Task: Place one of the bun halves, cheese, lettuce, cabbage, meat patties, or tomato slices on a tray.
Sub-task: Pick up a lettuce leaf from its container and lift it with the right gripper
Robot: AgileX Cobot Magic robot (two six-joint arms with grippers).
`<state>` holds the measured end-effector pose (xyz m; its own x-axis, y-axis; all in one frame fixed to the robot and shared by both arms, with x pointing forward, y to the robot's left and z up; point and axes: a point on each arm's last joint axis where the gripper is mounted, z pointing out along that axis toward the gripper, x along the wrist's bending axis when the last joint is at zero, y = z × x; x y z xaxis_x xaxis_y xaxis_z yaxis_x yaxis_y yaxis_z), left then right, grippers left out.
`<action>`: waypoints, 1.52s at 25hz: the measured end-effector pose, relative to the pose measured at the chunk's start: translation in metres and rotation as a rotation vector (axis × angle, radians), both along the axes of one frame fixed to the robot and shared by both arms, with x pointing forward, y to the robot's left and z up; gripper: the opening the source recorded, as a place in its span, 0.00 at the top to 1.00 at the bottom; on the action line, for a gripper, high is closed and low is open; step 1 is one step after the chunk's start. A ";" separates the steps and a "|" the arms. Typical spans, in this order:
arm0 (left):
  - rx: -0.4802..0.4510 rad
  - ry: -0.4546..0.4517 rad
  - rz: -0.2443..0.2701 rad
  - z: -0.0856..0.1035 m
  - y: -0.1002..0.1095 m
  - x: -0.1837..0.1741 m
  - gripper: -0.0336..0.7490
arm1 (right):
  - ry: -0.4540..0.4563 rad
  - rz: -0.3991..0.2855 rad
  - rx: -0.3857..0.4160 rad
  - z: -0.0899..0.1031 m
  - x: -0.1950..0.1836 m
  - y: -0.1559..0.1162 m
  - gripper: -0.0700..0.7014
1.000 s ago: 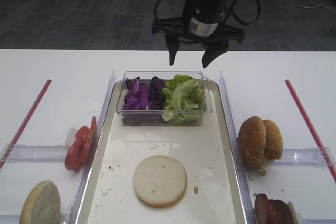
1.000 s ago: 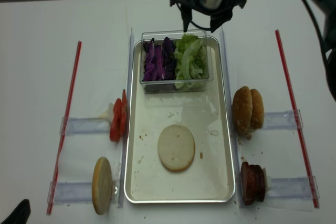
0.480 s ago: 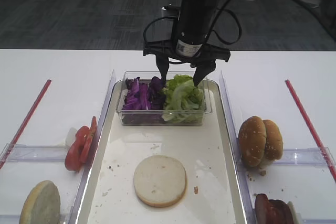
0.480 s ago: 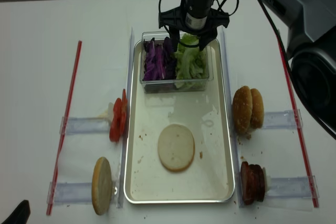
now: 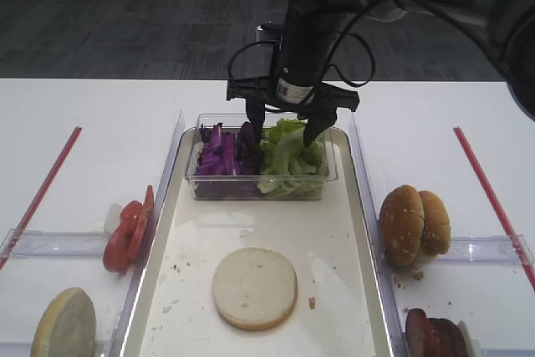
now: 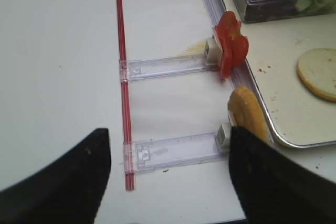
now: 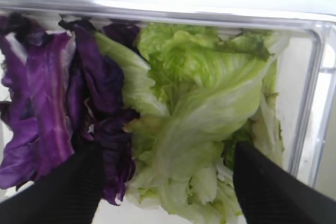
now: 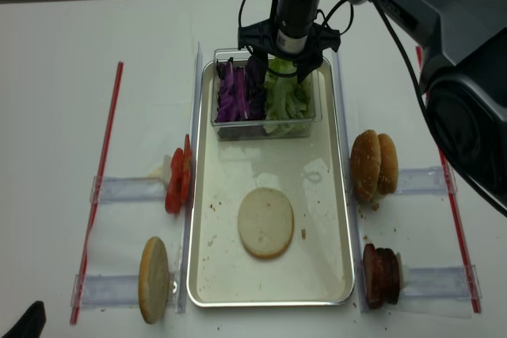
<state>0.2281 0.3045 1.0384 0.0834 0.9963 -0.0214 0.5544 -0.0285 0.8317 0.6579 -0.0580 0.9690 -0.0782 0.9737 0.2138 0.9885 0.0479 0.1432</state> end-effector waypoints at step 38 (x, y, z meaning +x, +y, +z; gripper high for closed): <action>0.000 0.000 0.000 0.000 0.000 0.000 0.37 | 0.098 0.010 -0.066 -0.027 -0.001 -0.002 0.74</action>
